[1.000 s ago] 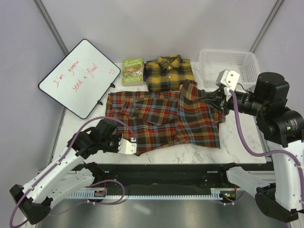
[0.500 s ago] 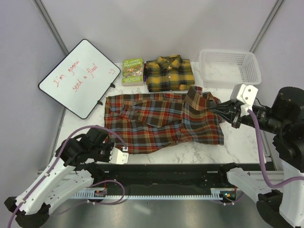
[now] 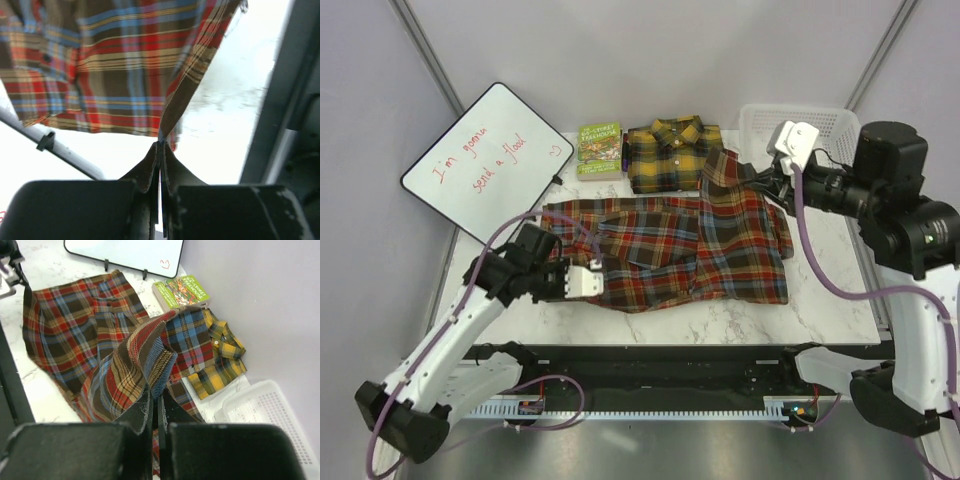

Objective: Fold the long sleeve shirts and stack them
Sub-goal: Fold the shirt

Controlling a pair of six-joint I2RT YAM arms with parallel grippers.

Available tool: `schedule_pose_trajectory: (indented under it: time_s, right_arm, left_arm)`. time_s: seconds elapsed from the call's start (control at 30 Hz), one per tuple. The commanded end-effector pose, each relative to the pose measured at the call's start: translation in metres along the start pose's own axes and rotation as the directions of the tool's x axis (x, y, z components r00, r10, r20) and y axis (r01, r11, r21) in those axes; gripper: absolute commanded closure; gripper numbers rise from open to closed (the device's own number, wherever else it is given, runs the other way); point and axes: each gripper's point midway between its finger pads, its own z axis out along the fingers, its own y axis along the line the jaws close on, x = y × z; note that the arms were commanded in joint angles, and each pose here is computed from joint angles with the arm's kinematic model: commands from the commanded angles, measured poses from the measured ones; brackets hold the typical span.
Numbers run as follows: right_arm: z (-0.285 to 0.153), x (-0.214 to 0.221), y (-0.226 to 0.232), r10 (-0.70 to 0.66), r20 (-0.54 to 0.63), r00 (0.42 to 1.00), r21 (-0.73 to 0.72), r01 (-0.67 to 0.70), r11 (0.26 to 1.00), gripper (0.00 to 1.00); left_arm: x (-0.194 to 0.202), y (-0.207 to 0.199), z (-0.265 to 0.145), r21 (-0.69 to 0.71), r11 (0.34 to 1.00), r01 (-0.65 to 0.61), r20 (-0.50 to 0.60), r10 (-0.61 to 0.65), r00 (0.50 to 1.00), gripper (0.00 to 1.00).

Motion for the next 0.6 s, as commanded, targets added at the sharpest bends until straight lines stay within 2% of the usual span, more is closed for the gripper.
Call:
schedule_pose_trajectory:
  time_s: [0.0,0.27,0.57]
  right_arm:
    - [0.015,-0.001,-0.025,-0.081,0.004,0.997,0.046,0.081,0.996,1.0]
    - [0.043,0.01,-0.062,-0.142,-0.024,0.99,0.101,0.144,0.984,1.0]
    - [0.077,0.029,-0.099,-0.169,-0.033,0.985,0.107,0.172,0.979,1.0]
  left_arm:
    - [-0.015,0.078,-0.004,-0.153,0.988,-0.024,0.067,0.035,0.997,0.98]
    - [-0.006,0.13,0.018,-0.167,0.986,-0.004,0.06,0.014,0.998,0.98]
    - [0.01,0.155,0.042,-0.154,0.988,0.029,0.044,-0.022,0.999,0.98]
